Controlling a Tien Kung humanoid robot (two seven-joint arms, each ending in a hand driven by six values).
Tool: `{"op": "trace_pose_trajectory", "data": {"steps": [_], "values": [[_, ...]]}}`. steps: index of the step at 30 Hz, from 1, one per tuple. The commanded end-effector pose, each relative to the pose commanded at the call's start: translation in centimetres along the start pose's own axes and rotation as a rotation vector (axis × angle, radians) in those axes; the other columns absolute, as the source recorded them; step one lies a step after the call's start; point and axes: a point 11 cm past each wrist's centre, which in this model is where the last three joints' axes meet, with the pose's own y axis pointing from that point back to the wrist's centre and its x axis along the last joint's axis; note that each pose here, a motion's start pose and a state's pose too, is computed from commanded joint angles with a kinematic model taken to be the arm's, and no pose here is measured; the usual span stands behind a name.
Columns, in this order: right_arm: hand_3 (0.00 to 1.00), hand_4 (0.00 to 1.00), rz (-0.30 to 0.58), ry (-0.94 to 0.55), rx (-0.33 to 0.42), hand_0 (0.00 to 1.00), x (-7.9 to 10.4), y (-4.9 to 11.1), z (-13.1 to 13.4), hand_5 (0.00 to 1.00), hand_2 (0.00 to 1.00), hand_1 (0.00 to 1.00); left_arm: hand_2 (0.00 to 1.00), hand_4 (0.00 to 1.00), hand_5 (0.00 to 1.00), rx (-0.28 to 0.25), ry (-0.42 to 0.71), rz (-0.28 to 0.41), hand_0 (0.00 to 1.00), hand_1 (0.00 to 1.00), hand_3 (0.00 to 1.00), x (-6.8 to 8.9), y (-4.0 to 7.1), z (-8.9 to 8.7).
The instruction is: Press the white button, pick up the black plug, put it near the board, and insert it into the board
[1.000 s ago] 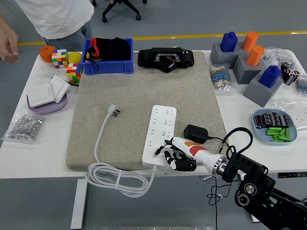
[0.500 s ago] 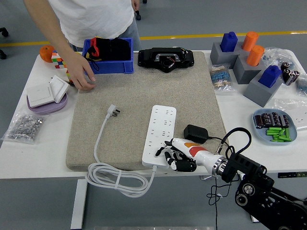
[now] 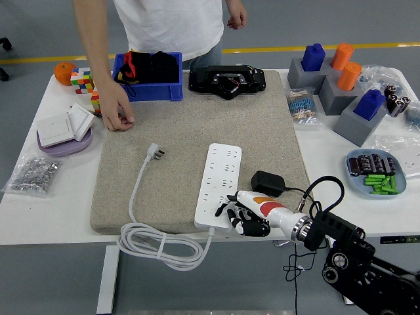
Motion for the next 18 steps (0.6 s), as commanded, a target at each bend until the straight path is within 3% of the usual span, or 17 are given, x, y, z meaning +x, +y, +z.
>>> {"op": "trace_pose_trajectory", "data": {"steps": [18], "values": [[0.564,0.26,0.025,0.009,0.046,0.002,0.09,-0.26,-0.57,0.002,0.042,0.002,0.663,0.648,0.544,0.002,-0.001,0.002,0.773,0.708,0.734,0.12,0.0,-0.04]]}}
